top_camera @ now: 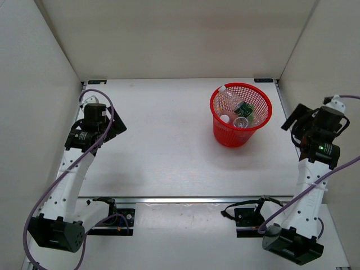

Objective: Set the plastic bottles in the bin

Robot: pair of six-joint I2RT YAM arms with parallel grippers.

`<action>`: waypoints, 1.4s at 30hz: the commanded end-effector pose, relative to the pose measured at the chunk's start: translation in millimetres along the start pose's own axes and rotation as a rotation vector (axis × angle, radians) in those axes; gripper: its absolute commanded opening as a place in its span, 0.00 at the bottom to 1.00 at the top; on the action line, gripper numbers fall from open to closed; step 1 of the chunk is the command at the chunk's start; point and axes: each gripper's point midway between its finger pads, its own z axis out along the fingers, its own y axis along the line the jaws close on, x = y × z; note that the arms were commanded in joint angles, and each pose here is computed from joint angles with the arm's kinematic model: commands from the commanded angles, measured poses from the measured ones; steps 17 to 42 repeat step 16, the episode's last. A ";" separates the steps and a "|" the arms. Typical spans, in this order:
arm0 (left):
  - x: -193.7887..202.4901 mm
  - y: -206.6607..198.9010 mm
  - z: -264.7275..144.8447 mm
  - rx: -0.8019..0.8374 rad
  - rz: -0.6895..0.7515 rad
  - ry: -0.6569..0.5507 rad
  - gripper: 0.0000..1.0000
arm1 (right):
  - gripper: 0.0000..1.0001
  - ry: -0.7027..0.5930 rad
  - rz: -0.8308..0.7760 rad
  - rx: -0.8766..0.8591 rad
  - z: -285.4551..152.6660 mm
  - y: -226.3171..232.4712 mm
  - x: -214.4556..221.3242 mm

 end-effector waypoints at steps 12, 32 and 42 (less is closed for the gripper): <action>-12.5 9.6 -24.8 -0.021 -0.003 -0.076 0.98 | 1.00 0.214 0.082 0.321 -8.1 -63.0 82.5; -18.2 14.5 -26.7 -0.032 -0.004 -0.108 0.99 | 0.99 0.224 0.084 0.296 -6.7 -59.4 83.7; -18.2 14.5 -26.7 -0.032 -0.004 -0.108 0.99 | 0.99 0.224 0.084 0.296 -6.7 -59.4 83.7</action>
